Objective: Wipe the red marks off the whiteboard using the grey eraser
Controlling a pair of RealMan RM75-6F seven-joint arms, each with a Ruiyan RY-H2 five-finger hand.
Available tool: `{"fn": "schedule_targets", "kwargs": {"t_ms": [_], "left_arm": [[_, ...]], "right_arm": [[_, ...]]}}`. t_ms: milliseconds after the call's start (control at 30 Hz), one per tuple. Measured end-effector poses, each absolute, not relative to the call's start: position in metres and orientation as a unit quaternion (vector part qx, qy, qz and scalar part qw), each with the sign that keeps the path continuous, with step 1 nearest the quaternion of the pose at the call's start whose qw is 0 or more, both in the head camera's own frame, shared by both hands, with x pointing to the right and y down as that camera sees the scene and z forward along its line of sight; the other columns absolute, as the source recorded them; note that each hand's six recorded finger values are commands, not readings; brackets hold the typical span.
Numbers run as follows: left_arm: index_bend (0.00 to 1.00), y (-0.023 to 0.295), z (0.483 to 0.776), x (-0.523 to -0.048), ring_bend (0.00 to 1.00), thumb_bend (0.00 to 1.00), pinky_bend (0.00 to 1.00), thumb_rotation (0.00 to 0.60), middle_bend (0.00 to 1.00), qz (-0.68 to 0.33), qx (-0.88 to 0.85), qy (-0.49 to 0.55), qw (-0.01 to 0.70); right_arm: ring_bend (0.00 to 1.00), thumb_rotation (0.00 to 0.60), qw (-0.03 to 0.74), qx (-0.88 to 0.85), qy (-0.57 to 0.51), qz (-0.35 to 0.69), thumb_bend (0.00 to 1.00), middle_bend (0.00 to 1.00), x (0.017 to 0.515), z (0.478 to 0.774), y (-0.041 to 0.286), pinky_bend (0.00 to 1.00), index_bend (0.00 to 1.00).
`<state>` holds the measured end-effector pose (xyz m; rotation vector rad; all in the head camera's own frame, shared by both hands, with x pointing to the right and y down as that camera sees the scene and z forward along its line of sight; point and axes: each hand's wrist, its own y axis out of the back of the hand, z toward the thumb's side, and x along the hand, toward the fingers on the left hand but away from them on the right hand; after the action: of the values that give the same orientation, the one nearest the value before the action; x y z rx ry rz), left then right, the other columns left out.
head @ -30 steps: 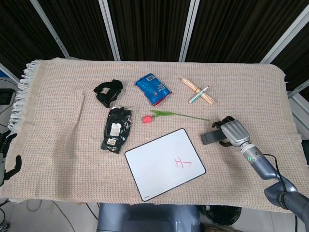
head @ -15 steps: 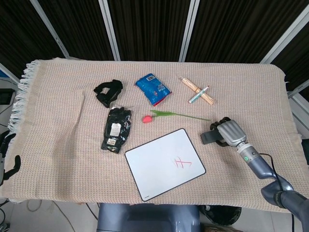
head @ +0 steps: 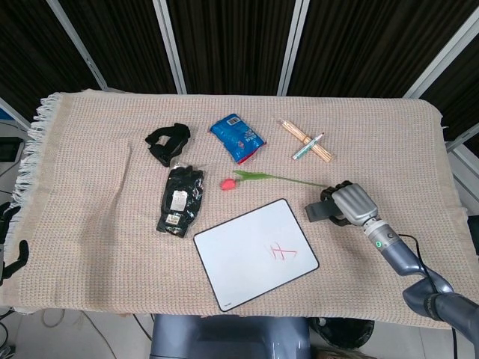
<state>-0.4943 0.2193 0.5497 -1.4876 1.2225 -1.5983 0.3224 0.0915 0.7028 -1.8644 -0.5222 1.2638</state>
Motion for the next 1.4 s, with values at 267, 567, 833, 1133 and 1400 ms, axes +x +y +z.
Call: {"fn": "schedule_targets", "kwargs": {"t_ms": [267,567,833,1133,1400], "left_arm": [[0.14,0.220,0.550,-0.493,0.00,0.50,0.02,0.600,0.05,-0.606,-0.565,0.464,0.313],[0.14,0.219,0.548,-0.496,0.00,0.50,0.02,0.600,0.05,-0.606,-0.564,0.467,0.311],[0.14,0.218,0.549,-0.496,0.00,0.50,0.02,0.600,0.05,-0.607,-0.564,0.467,0.309],[0.14,0.217,0.549,-0.498,0.00,0.50,0.02,0.600,0.05,-0.606,-0.564,0.468,0.309],[0.14,0.217,0.547,-0.500,0.00,0.50,0.02,0.600,0.05,-0.605,-0.563,0.470,0.308]], "right_arm": [[0.46,0.600,0.393,-0.770,-0.200,0.462,0.41,0.51,0.284,0.681,0.103,0.33,0.50],[0.46,0.600,0.428,-0.776,-0.162,0.434,0.41,0.51,0.232,0.670,0.126,0.33,0.50],[0.46,0.600,0.468,-0.765,-0.128,0.422,0.41,0.51,0.189,0.677,0.148,0.33,0.51],[0.46,0.600,0.464,-0.775,-0.119,0.413,0.41,0.51,0.150,0.691,0.160,0.33,0.51],[0.46,0.600,0.459,-0.774,-0.107,0.422,0.41,0.52,0.156,0.695,0.165,0.33,0.51]]}}
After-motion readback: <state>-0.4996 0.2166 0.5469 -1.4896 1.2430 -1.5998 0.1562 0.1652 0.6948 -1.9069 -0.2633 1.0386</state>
